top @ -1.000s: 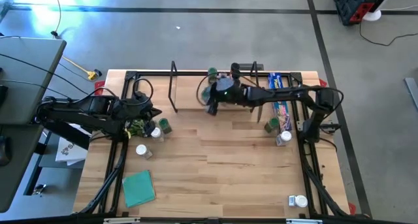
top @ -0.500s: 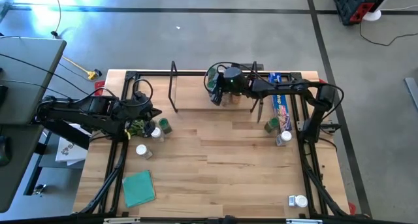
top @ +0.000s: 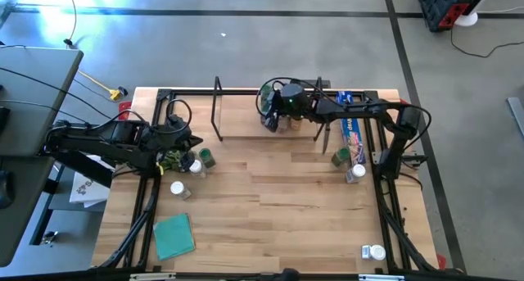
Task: Shelf spices
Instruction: Put the green seasoning bottle on the shelf align with the other green seasoning bottle
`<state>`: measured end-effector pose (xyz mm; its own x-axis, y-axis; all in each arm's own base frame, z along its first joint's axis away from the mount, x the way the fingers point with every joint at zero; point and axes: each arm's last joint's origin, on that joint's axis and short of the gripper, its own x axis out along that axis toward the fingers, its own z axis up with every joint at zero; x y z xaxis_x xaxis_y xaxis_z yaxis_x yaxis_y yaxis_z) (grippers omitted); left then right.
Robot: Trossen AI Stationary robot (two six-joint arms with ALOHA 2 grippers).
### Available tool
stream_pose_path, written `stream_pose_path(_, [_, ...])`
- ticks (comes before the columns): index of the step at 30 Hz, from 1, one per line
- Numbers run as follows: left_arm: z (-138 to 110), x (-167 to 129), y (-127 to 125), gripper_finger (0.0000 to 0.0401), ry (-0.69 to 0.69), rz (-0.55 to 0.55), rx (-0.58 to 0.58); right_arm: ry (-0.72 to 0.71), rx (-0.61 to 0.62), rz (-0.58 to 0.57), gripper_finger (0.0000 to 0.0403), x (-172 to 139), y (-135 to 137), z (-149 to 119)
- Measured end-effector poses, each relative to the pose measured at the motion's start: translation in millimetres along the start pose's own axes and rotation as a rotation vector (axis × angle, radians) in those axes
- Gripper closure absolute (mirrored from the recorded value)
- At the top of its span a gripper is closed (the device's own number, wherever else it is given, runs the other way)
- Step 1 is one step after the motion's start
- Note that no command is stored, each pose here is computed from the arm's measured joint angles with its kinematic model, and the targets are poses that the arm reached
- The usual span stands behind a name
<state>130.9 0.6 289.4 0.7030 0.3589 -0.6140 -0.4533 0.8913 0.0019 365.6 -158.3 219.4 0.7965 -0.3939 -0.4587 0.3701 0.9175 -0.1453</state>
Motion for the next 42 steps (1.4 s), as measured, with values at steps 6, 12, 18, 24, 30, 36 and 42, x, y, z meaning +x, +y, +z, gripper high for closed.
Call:
stream_pose_path(6, [0, 0, 0, 0.0398, 0.001, -0.001, -0.001, -0.013, -0.132, -0.043, 0.0122, -7, 1, 7])
stream_pose_path(12, [0, 0, 0, 0.0398, 0.001, -0.002, -0.002, -0.043, -0.141, -0.011, 0.0124, -29, 14, 23])
stream_pose_path(18, [0, 0, 0, 0.0398, 0.0, -0.001, -0.01, 0.037, -0.066, -0.043, 0.0204, -31, 12, 17])
stream_pose_path(24, [0, 0, 0, 0.0398, -0.002, -0.002, -0.011, 0.044, 0.036, -0.111, 0.0371, -30, -4, 14])
stream_pose_path(30, [1, 0, 0, 0.0398, -0.006, -0.003, -0.013, 0.08, 0.094, -0.079, 0.0383, -18, -11, 3])
stream_pose_path(36, [1, 0, 0, 0.0398, -0.006, -0.003, -0.013, 0.084, 0.08, -0.069, 0.04, -13, -10, 0])
stream_pose_path(42, [1, 0, 0, 0.0398, -0.006, -0.002, -0.011, 0.073, 0.092, -0.086, 0.0401, -11, -16, -1])
